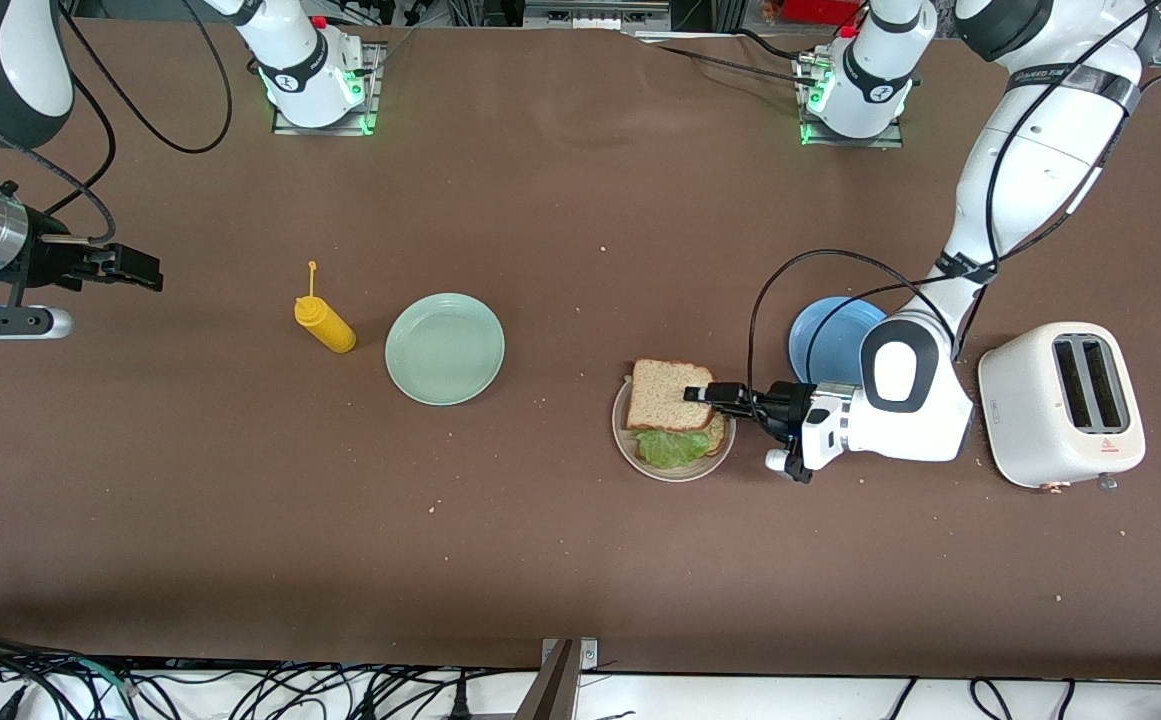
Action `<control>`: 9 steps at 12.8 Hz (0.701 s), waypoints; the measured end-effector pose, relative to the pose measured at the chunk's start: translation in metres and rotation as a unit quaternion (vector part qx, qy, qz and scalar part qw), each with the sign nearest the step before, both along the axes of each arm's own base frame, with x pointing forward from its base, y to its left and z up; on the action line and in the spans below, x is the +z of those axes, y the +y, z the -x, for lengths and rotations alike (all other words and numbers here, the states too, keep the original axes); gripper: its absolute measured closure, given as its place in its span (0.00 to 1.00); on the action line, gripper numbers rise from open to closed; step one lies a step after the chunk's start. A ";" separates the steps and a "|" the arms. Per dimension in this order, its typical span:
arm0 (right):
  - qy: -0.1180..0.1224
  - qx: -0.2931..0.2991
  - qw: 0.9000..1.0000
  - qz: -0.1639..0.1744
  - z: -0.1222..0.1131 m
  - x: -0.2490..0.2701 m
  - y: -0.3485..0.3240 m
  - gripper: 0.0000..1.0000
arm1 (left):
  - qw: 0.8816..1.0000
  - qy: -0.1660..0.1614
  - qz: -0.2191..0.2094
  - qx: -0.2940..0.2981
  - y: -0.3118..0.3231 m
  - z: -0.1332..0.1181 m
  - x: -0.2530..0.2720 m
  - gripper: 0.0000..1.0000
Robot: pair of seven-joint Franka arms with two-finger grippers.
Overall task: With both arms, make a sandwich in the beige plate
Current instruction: 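Lower the bread onto the lettuce and open the left gripper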
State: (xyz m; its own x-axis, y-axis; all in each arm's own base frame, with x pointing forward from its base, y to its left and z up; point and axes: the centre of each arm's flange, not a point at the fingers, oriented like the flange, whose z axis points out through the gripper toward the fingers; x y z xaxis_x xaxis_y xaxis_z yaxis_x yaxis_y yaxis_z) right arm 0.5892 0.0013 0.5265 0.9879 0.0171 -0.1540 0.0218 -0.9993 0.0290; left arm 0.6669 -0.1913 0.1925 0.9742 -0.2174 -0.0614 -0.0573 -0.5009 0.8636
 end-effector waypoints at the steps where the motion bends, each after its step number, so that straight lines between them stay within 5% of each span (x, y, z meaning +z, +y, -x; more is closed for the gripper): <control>1: 0.000 0.000 1.000 0.000 0.000 0.000 0.000 0.00 | 1.000 -0.009 0.001 0.000 0.008 -0.002 0.000 0.27; 4: 0.000 0.000 1.000 0.000 0.000 0.000 0.000 0.00 | 0.999 -0.038 0.009 0.002 0.030 -0.012 0.009 0.00; 9: 0.000 0.000 1.000 0.000 0.000 0.000 0.000 0.00 | 0.996 -0.072 -0.010 -0.049 0.052 -0.015 0.045 0.00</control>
State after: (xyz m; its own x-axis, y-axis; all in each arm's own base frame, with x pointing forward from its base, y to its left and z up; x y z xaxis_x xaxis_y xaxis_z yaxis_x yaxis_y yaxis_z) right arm 0.5892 0.0016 0.5265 0.9879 0.0176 -0.1541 0.0223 -0.9993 0.0289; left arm 0.6819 -0.1389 0.2375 0.9471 -0.3125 0.0725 -0.2298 -0.5032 0.8331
